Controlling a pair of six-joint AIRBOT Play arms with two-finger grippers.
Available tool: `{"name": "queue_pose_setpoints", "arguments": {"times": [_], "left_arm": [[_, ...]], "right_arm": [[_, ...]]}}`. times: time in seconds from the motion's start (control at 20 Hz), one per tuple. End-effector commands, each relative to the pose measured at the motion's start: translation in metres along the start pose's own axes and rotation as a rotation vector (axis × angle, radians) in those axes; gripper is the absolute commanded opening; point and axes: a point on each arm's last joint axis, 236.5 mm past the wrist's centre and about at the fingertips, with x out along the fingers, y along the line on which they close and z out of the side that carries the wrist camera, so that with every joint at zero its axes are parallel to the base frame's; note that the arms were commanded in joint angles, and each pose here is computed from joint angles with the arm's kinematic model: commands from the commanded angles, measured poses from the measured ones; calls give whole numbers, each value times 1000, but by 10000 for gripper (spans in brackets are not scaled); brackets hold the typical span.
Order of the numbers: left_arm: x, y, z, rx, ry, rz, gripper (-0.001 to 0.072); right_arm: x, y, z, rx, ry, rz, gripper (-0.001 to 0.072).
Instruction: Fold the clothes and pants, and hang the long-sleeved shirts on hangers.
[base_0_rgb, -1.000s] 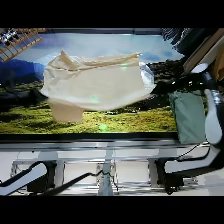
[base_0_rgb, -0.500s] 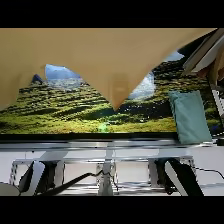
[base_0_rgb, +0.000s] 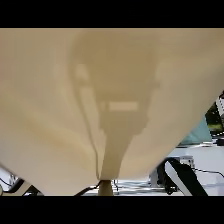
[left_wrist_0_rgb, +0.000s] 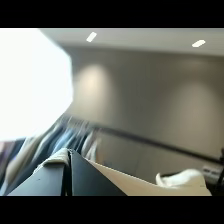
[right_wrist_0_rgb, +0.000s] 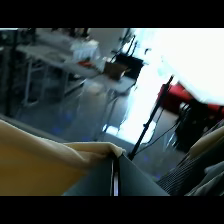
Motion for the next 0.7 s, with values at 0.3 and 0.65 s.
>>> {"name": "queue_pose_setpoints", "arguments": {"times": [0.3, 0.65], "left_arm": [[-77, 323, -368, -597, 477, 644, 6], [-112, 413, -458, -913, 385, 744, 4]], "right_arm": [[236, 13, -395, 479, 734, 228, 17], [289, 16, -516, 668, 797, 129, 17]]}}
